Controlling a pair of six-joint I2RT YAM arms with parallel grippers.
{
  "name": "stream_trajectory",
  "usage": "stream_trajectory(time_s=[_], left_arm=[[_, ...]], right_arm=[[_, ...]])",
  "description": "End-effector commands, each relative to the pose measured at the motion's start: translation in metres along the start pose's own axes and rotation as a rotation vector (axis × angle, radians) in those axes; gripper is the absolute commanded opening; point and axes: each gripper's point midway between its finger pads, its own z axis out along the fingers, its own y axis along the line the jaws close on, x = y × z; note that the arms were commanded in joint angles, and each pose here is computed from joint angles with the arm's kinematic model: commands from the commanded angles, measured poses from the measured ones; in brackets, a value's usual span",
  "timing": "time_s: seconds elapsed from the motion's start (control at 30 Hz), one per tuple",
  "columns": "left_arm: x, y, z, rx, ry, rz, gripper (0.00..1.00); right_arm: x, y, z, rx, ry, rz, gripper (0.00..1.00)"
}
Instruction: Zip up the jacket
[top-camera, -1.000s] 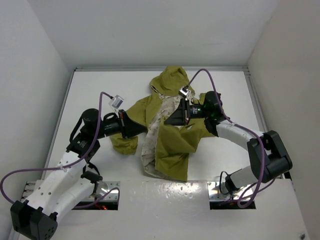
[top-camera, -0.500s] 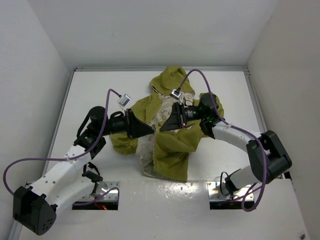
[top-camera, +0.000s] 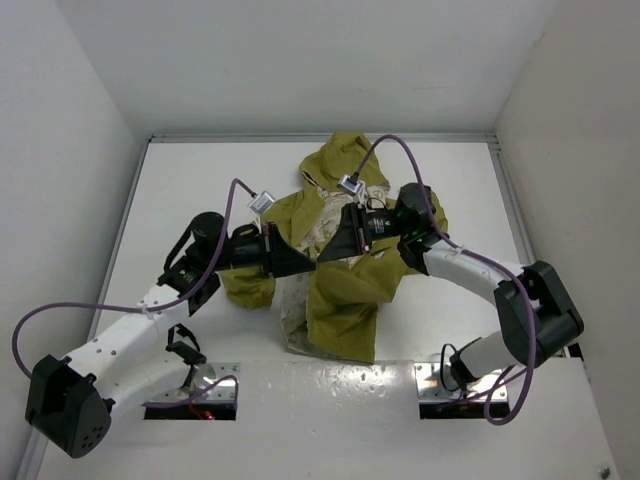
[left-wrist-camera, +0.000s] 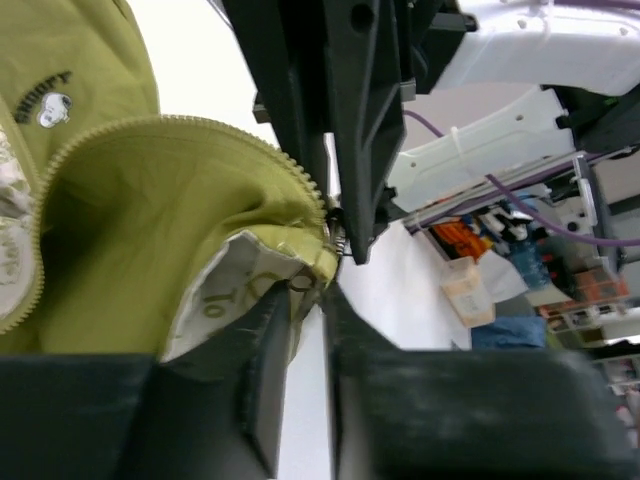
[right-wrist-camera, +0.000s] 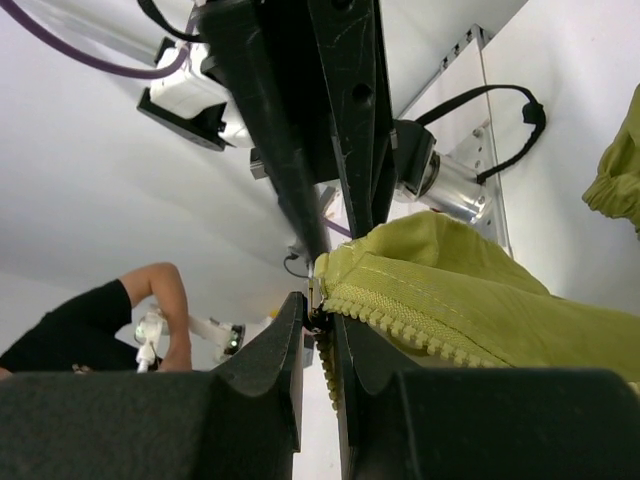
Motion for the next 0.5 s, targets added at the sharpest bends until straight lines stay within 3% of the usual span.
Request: stream_trajectory(time_s=[0.0,0.03,0.07,0.47], left_arm=[[-0.02,-0.016,0.003,0.031,-0.053,0.06,0.2],[-0.024,-0.012,0.003,0.014,-0.07,0.06,0.05],[-0.025,-0.012,0.001,0.003,-0.081,0.059,0.0],[-0.043,-0.006,-0.032,-0.093,-0.206,0.096,0.0]], right_arm=[[-0.003,0.021,0.004,-0.045,0.021,-0.142,0.0],[0.0,0.018,0.003,-0.04,0.023,-0.131,0.0],[0.002,0.018,0.003,-0.039,0.027,-0.133,0.0],[0.002,-0.002,-0.024,0.024,-0.027,-0.057,0.0]])
